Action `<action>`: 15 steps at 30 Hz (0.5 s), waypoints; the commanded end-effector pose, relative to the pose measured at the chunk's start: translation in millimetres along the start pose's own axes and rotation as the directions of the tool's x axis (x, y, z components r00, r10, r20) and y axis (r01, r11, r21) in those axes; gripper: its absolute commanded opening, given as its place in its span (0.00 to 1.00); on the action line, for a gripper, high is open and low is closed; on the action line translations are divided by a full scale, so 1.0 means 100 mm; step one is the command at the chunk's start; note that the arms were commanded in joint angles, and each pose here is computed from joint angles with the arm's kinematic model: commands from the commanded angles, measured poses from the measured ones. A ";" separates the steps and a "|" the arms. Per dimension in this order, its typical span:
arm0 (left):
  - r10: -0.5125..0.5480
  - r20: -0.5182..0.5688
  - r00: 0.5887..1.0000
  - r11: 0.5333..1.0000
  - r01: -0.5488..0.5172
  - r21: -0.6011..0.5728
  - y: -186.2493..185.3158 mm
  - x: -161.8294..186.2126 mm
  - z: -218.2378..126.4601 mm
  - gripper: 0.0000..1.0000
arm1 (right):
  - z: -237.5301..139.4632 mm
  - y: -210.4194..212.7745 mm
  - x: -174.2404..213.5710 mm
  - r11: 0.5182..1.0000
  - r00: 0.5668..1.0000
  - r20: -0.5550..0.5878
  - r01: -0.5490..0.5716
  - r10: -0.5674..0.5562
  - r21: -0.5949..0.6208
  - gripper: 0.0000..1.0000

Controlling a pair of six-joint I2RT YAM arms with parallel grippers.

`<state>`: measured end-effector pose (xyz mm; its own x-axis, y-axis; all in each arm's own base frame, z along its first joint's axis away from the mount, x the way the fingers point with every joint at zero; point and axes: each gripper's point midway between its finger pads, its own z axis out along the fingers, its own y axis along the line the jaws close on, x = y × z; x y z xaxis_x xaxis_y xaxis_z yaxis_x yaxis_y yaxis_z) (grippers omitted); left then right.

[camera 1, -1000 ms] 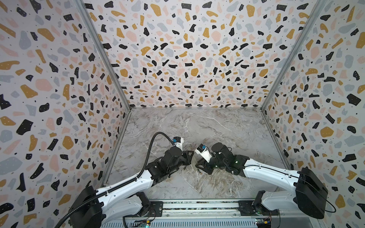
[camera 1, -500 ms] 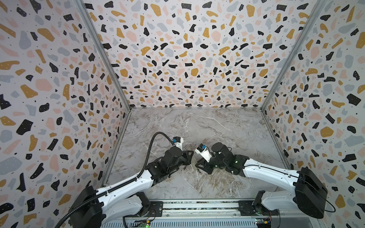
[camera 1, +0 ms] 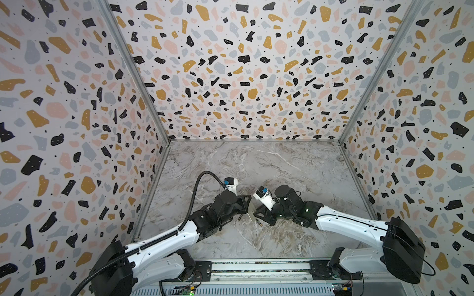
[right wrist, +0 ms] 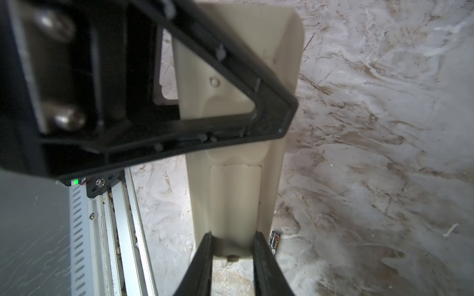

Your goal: Load the batteries into the remote control

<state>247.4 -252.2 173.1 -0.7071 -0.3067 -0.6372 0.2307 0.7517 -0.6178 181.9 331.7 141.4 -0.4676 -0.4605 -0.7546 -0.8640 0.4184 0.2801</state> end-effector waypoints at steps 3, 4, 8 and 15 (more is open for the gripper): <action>-0.022 0.087 0.996 0.999 0.019 0.030 -0.13 -0.22 -0.01 0.00 | 0.01 0.04 0.02 1.000 1.000 0.000 0.024 -0.024 -0.013 0.19; -0.021 0.088 0.996 0.999 0.019 0.028 -0.12 -0.22 -0.01 0.00 | 0.00 0.03 0.03 1.000 1.000 -0.002 0.024 -0.024 -0.011 0.19; -0.024 0.098 0.995 1.000 0.022 0.017 -0.09 -0.23 -0.01 0.00 | 0.01 0.02 0.05 1.000 1.000 -0.008 0.026 -0.026 -0.005 0.19; -0.024 0.096 0.995 1.000 0.023 0.003 -0.04 -0.22 0.01 0.00 | 0.02 -0.02 0.08 0.999 0.999 -0.017 0.032 -0.032 0.017 0.18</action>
<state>250.7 -249.7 170.8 -0.6999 -0.3218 -0.6376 0.2095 0.7610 -0.6140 184.9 330.5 140.1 -0.4554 -0.4626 -0.7606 -0.8663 0.4273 0.2588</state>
